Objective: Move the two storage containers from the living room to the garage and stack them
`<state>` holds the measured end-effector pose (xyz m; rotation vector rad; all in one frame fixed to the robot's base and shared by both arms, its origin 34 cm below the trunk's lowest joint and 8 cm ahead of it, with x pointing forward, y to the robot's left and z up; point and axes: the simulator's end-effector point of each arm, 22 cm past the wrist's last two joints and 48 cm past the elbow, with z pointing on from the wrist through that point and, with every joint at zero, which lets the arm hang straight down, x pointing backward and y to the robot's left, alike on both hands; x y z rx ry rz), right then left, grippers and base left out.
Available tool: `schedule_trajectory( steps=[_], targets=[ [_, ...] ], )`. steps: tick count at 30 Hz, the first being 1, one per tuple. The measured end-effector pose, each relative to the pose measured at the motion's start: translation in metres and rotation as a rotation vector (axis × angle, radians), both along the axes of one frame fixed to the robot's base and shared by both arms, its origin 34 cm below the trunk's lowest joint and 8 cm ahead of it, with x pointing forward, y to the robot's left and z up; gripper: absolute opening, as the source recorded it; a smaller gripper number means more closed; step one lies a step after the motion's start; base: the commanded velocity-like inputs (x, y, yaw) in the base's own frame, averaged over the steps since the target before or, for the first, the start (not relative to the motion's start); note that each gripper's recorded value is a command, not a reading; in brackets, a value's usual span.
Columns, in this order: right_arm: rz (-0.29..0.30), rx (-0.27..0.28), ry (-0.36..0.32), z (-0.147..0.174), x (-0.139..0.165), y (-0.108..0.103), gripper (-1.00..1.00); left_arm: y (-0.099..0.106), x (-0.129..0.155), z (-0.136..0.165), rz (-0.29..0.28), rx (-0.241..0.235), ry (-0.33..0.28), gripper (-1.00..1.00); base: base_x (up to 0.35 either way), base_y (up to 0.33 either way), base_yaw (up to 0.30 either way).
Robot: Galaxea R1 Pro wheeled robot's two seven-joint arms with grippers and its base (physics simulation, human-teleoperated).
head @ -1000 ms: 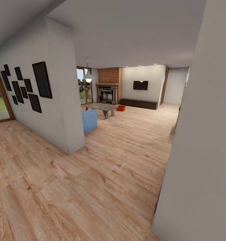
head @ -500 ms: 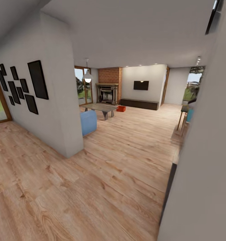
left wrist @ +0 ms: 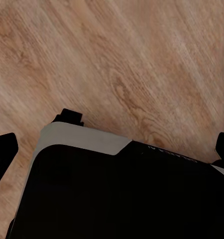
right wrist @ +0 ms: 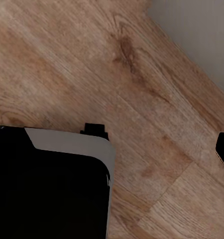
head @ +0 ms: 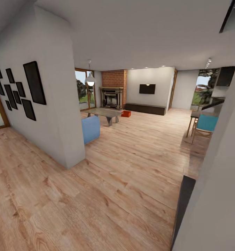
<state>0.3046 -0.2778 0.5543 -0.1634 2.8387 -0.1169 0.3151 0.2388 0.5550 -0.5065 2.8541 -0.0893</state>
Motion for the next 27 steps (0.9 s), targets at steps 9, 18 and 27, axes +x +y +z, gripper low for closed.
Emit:
schedule_trajectory(
  steps=[9, 18, 27],
  targets=[
    [0.0, 0.0, -0.001, 0.0001, 0.0003, 0.0, 1.0, -0.0002, -0.0001, 0.0, 0.0, 0.0, 0.0, 1.0, 0.322, 0.0, 0.0],
    [0.0, 0.0, -0.001, 0.0001, 0.0002, -0.0001, 1.0, -0.0002, -0.0003, -0.0001, 0.0, 0.0, 0.001, 1.0, 0.322, 0.0, 0.0],
    [0.0, 0.0, 0.0, 0.0, 0.0001, 0.0003, 1.0, -0.0002, -0.0002, -0.0001, 0.0, 0.0, 0.001, 1.0, 0.322, 0.0, 0.0]
  ],
)
